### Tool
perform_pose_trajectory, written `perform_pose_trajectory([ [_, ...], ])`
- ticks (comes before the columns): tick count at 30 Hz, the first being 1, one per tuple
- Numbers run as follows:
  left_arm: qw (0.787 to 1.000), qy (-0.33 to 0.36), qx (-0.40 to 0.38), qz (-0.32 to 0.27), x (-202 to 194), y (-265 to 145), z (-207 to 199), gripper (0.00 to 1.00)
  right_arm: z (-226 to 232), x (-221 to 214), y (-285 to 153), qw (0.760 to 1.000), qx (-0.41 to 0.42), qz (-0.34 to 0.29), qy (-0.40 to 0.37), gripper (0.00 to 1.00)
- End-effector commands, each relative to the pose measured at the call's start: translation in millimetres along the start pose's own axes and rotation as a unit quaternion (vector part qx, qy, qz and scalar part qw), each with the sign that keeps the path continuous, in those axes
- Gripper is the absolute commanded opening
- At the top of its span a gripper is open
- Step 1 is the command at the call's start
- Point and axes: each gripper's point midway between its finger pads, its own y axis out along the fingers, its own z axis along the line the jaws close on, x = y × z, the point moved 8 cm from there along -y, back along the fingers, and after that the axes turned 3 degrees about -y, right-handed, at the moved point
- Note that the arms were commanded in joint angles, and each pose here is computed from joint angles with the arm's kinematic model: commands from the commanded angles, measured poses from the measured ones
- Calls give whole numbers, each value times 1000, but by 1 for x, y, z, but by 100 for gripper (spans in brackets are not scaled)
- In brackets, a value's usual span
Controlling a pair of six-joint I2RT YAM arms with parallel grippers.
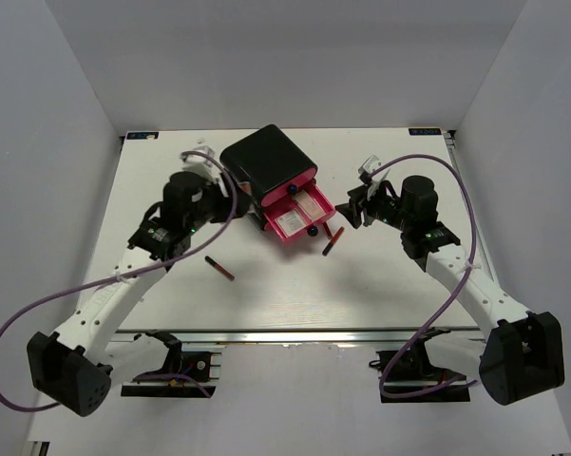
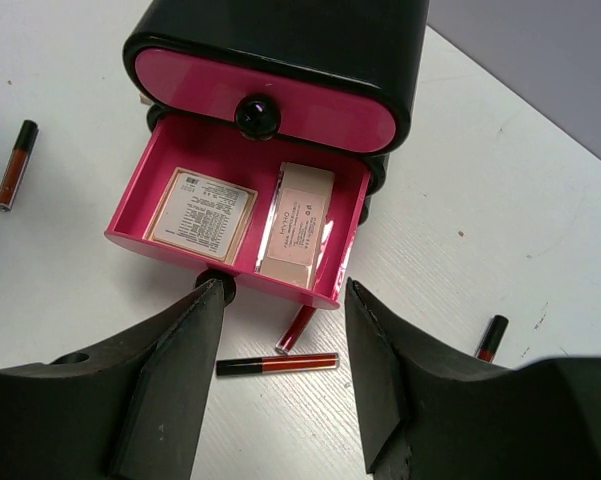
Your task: Organize the makeup
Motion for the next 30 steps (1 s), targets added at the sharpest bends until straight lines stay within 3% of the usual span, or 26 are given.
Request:
perform_pose_trajectory([
  [1, 994, 71, -83, 29, -22, 1, -41, 0, 0, 5, -5, 1000, -6, -11, -1, 58],
  [4, 976, 169, -118, 64, -42, 7, -72, 0, 0, 6, -7, 1000, -8, -11, 0, 58],
  [9, 947, 297, -88, 84, -53, 31, -80, 0, 2, 5, -11, 1000, -14, -10, -1, 58],
  [20, 925, 371, -28, 77, -60, 104, -91, 0, 6, 1, -23, 1000, -30, -8, 5, 58],
  [23, 923, 374, -21, 93, -69, 114, -91, 15, 5, 0, -26, 999, -35, -7, 2, 58],
  [24, 924, 371, -18, 93, -71, 115, -90, 35, 4, 0, -26, 999, -36, -6, 2, 58],
  [25, 923, 372, -11, 93, -72, 116, -88, 48, 4, 0, -26, 999, -36, -6, 2, 58],
  [27, 924, 372, -2, 85, -71, 117, -88, 66, 4, -1, -26, 999, -35, -5, 3, 59],
  [30, 926, 370, 6, 72, -65, 117, -91, 74, 4, -2, -26, 999, -34, -5, 4, 59],
])
